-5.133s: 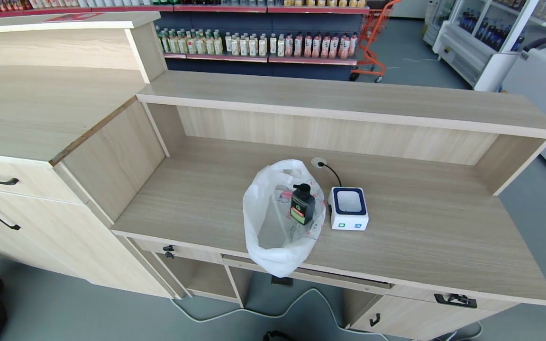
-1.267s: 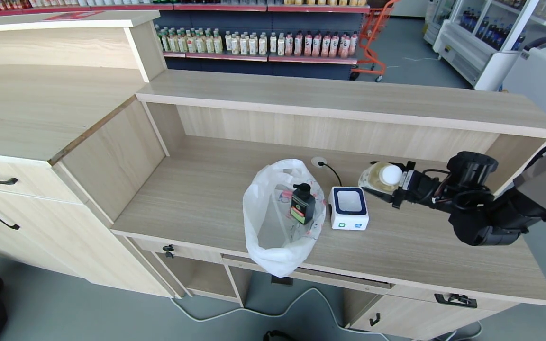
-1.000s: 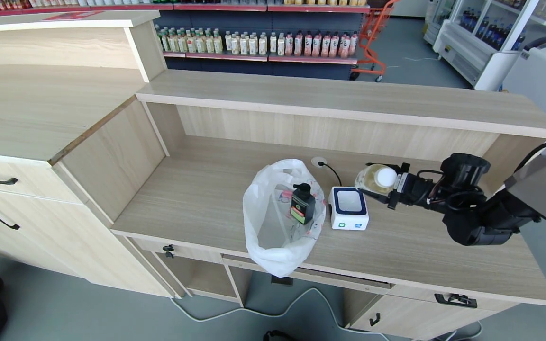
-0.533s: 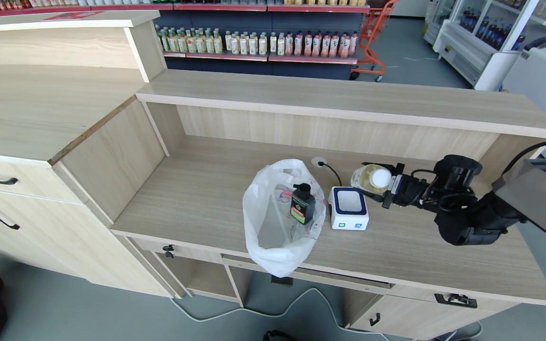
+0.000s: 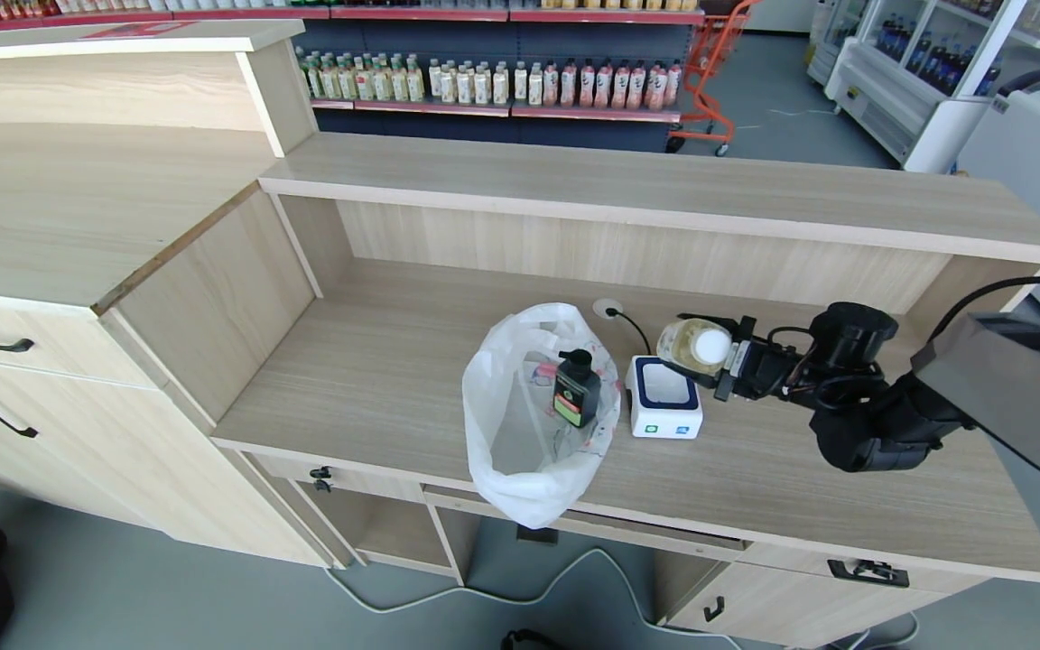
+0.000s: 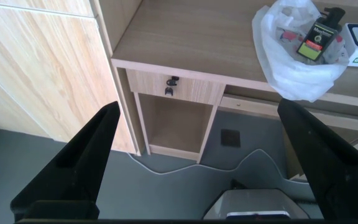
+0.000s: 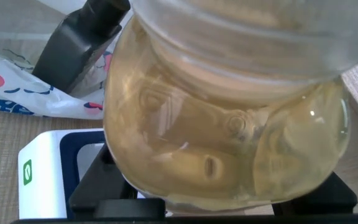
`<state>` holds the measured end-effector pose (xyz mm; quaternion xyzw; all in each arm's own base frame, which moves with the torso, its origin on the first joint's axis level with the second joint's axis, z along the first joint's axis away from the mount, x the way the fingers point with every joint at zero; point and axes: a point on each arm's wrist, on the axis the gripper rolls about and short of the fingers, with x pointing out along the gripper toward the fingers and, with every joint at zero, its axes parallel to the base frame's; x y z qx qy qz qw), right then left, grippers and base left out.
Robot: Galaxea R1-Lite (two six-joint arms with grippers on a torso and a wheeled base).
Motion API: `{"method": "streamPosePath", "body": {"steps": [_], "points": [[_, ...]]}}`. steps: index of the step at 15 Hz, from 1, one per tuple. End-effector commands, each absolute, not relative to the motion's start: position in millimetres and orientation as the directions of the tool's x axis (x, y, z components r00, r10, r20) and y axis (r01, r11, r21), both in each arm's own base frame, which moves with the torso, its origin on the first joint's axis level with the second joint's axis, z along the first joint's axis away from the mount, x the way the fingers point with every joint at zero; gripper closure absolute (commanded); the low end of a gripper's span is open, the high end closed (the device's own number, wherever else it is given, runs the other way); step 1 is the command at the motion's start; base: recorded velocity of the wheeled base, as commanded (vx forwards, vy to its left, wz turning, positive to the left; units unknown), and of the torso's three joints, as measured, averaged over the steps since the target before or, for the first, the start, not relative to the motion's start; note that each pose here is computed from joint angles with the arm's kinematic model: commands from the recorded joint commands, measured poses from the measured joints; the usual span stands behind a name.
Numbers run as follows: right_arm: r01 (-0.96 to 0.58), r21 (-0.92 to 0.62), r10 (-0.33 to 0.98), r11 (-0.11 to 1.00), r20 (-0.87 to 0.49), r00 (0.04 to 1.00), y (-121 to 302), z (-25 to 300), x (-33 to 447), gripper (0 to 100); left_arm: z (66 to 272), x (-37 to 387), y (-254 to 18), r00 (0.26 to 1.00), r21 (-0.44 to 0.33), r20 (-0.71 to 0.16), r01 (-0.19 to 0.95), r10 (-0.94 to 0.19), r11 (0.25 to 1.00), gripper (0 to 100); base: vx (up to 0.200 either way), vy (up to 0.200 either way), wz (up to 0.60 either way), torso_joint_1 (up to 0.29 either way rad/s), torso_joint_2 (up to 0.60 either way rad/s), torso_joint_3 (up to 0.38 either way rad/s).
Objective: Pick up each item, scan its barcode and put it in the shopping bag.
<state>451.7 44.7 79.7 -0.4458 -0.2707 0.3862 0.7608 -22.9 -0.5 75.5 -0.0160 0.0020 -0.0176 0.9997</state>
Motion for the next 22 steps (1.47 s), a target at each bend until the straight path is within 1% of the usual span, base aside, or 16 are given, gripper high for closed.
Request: {"method": "streamPosePath", "body": {"steps": [1, 22], "points": [[-0.353, -0.886, 0.832, 0.301, 0.063, 0.551, 47.8, 76.3, 452.0, 100, 75.4, -22.9, -0.5, 0.999, -0.032, -0.003, 0.035, -0.035, 0.999, 0, 0.000, 0.000, 0.00, 0.000, 0.00, 0.000], [-0.352, -0.888, 0.840, 0.297, 0.068, 0.539, 58.2, 55.9, 461.1, 100, 75.4, -22.9, -0.5, 0.999, -0.032, -0.003, 0.035, -0.035, 0.999, 0, 0.000, 0.000, 0.00, 0.000, 0.00, 0.000]]}}
